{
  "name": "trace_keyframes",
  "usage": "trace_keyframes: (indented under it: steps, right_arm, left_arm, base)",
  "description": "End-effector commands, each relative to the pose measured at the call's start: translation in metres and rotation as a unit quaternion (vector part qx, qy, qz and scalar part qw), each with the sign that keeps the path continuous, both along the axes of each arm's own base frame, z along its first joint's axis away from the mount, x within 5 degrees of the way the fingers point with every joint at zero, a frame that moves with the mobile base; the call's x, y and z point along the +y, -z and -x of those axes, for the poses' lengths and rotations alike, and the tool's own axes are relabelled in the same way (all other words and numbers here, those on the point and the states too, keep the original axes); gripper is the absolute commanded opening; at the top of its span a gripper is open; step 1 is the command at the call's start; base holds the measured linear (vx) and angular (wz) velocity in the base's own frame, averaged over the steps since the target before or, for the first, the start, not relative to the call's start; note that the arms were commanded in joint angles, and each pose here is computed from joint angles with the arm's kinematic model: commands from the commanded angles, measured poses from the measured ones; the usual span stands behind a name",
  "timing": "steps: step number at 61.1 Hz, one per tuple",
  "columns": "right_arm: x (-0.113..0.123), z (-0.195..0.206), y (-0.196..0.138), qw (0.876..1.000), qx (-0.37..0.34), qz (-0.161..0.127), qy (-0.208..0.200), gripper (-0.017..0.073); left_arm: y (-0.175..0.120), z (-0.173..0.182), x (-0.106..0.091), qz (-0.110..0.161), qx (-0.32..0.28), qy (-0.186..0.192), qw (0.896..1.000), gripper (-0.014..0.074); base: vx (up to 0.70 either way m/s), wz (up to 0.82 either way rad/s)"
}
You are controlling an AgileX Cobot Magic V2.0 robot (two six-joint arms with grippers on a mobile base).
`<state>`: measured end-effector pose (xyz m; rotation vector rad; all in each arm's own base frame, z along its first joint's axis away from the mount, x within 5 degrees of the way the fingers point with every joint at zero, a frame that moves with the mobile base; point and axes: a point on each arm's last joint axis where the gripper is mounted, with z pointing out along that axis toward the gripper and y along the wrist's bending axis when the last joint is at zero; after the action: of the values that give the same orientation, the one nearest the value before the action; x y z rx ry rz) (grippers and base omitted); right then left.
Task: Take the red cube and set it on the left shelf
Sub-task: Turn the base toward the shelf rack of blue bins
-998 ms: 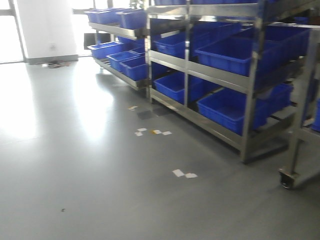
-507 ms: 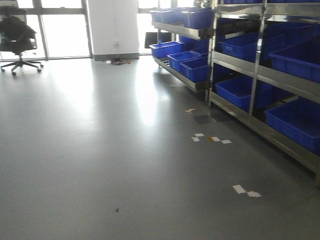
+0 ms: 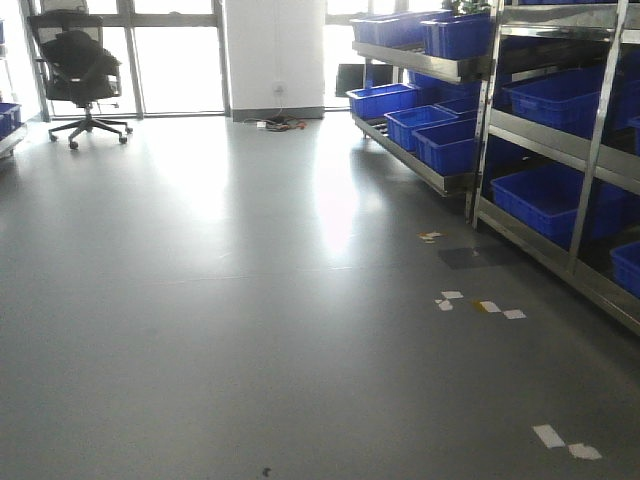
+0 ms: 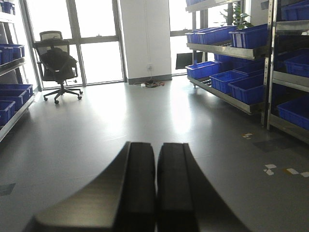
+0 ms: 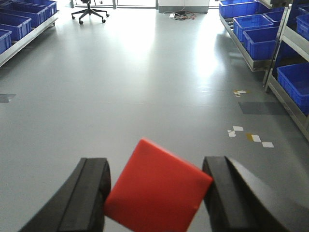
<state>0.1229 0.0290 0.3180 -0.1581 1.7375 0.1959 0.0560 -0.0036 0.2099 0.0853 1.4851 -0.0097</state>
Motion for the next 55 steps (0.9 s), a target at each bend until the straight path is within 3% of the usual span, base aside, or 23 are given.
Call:
trace_keyframes:
  steps: [1,55]
  right_arm:
    - [0.0002,-0.0005,-0.0179,0.998,-0.058,-0.005,-0.003,0.0057]
    - [0.0001,-0.0004,-0.0176,0.998,-0.057,-0.005,-0.003,0.0057]
  left_arm:
    - [0.0004,-0.0010,0.0004,0.004,-0.026,-0.001,1.000,0.0106]
    - [0.0003,-0.0009,0.0004,0.004,-0.027,-0.001,1.000,0.0106]
  base:
    - [0.45,0.06]
    - [0.52,0.20]
